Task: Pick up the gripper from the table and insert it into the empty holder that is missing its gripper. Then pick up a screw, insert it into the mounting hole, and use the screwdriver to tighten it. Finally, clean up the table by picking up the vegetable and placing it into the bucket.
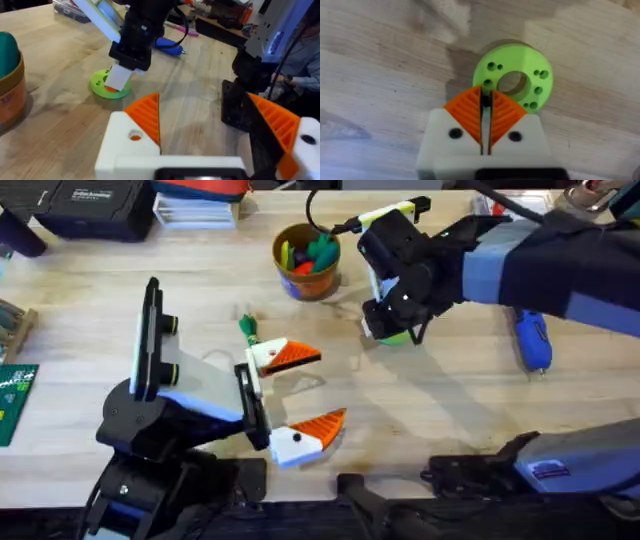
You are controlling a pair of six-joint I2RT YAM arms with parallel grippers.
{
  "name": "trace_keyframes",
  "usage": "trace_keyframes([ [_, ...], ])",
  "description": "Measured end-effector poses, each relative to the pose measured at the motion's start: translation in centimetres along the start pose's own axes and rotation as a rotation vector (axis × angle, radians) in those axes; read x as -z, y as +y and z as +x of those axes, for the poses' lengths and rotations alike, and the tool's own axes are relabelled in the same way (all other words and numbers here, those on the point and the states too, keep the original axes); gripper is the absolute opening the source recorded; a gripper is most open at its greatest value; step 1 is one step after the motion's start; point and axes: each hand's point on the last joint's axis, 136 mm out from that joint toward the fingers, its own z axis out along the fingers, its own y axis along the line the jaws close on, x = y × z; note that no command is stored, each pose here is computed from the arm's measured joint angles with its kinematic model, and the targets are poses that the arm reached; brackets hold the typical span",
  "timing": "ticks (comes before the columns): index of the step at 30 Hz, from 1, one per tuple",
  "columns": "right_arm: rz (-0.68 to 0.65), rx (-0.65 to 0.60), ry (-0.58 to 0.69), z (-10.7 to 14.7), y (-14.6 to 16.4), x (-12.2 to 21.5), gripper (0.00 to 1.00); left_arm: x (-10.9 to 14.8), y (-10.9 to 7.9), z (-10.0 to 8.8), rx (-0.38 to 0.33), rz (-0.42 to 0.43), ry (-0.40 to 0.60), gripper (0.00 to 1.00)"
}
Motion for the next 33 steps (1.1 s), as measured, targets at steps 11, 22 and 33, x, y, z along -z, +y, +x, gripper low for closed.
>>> trace_keyframes([
  [11,0.011,0.003,0.031,0.5,-0.3,0.4,0.006,0.0,0.0,0.0,0.000,0.000,0.000,0.986],
  [22,0.003,0.004,0.019,-1.9,-0.2,5.3,0.005,0.0,0.0,0.0,0.000,0.000,0.000,0.986],
  [33,-0.118,0.166,-0.161,-5.1,5.4,16.2,0.005,0.0,0.0,0.0,0.000,0.000,0.000,0.986],
])
